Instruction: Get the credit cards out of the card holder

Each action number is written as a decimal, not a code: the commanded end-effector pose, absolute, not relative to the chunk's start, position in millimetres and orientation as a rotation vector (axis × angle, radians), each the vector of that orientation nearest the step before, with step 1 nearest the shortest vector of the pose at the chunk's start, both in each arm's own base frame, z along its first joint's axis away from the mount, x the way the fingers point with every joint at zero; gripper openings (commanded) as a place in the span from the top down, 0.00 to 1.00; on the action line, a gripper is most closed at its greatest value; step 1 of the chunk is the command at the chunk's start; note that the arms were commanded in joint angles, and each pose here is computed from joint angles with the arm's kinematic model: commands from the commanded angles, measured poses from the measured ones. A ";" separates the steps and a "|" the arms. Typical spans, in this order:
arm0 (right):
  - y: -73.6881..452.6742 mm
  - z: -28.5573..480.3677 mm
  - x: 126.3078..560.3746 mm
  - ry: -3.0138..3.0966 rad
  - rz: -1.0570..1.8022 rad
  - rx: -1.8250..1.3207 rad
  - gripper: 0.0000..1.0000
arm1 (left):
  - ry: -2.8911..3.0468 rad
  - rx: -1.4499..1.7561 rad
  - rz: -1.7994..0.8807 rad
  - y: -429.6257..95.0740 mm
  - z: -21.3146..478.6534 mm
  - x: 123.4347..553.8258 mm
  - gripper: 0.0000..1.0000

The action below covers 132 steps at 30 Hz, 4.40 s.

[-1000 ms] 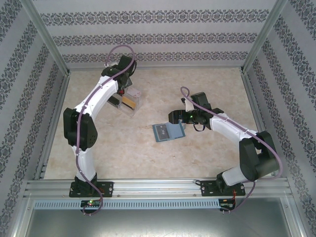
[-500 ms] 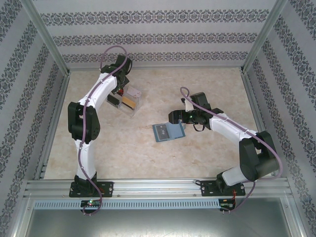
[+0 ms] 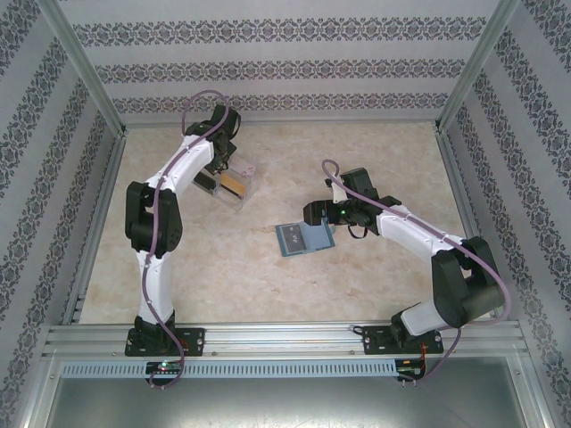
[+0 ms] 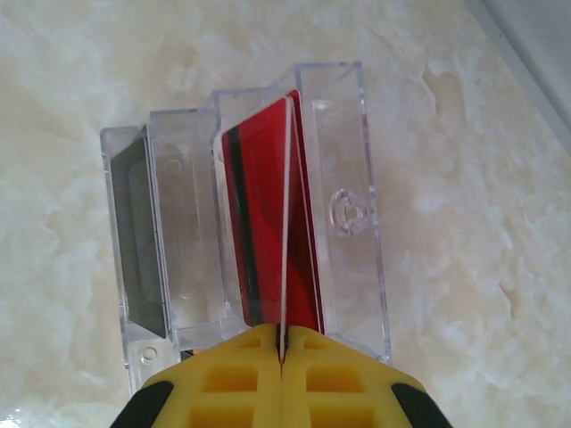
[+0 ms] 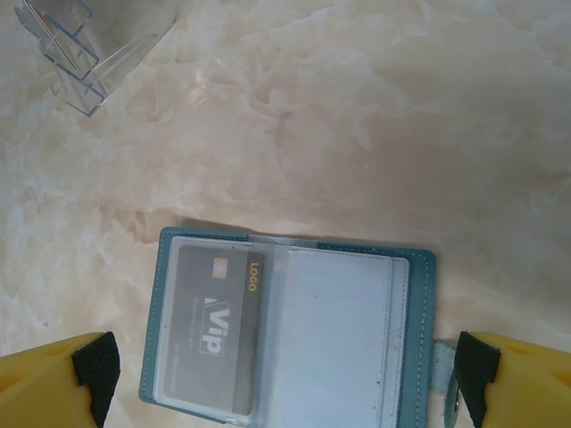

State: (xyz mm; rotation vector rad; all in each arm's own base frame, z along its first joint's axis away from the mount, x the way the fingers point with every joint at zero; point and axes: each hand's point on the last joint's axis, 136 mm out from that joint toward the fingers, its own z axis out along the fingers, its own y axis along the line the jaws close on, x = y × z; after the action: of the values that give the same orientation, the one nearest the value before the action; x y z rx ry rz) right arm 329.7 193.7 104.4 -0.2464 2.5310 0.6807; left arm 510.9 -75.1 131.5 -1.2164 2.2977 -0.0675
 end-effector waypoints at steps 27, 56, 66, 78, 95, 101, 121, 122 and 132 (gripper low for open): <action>192.8 102.4 329.8 2.547 0.638 -0.263 0.03 | 2.349 -1.150 -0.232 -90.6 139.6 530.7 0.71; 252.7 73.5 295.5 2.682 0.498 -0.369 0.23 | 2.469 -0.717 -0.283 -55.1 153.0 341.8 0.03; 253.0 55.3 302.4 2.752 0.271 -0.399 0.30 | 2.497 -0.568 -0.416 -77.7 138.9 348.5 0.02; 258.4 23.5 299.4 2.854 0.159 -0.454 0.35 | 2.471 -0.503 -0.496 -90.1 131.6 360.0 0.02; 247.1 -4.0 294.1 2.933 0.263 -0.351 0.57 | 2.517 -0.473 -0.714 -130.5 113.3 358.2 0.02; 246.7 -5.7 294.0 2.938 0.332 -0.321 0.64 | 2.543 -0.416 -0.839 -167.0 106.6 351.9 0.07; 233.5 -6.7 297.8 2.932 0.395 -0.197 0.85 | 2.685 -0.278 -1.198 -288.1 68.1 328.8 0.65; 232.4 -7.6 297.4 2.934 0.394 -0.190 0.86 | 2.695 -0.278 -1.199 -290.3 65.4 328.4 0.67; 230.2 -9.1 296.9 2.939 0.424 -0.163 0.86 | 2.766 -0.315 -1.146 -292.1 46.1 327.8 0.72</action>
State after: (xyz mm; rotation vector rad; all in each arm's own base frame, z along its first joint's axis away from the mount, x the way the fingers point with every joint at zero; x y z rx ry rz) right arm 313.6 247.4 17.5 -0.2049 2.8490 0.4959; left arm 326.2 -284.9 46.1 -0.3161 2.7596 -1.1392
